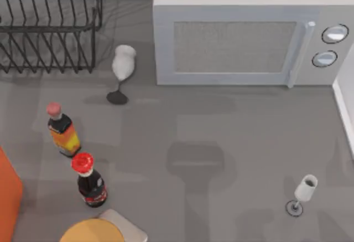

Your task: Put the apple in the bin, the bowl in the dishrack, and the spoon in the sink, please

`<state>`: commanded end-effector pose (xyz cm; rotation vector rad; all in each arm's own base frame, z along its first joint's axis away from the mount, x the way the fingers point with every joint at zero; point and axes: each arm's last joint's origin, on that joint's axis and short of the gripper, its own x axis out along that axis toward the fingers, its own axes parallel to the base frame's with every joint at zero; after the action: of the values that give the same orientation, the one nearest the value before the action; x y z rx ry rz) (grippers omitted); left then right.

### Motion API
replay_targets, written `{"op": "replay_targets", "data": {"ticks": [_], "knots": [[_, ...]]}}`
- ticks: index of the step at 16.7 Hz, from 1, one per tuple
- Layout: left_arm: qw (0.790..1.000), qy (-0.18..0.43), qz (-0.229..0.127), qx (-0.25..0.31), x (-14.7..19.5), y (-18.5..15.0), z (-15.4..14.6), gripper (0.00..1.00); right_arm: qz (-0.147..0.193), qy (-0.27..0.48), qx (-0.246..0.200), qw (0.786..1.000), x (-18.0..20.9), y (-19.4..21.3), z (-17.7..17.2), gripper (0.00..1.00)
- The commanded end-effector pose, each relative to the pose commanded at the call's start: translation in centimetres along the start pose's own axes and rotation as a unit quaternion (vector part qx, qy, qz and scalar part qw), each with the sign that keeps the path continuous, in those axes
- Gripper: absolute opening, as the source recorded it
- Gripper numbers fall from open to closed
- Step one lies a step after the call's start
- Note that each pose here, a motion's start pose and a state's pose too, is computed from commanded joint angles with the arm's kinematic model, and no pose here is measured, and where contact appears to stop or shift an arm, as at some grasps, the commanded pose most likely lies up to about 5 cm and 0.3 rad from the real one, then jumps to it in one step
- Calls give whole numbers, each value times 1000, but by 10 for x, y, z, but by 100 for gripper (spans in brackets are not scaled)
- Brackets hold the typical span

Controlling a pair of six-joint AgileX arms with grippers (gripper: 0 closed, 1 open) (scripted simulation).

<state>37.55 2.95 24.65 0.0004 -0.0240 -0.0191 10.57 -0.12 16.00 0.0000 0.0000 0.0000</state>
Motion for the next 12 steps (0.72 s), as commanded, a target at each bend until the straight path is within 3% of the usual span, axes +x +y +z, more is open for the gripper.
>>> {"op": "replay_targets", "data": {"ticks": [3,8,12], "knots": [[1000,11,0,0,5,-4,-27,0,0,0,0,1000,0,0,0,100],[1000,12,0,0,5,-4,-29,0,0,0,0,1000,0,0,0,100],[1000,12,0,0,5,-4,-29,30,0,0,0,1000,0,0,0,100]]}}
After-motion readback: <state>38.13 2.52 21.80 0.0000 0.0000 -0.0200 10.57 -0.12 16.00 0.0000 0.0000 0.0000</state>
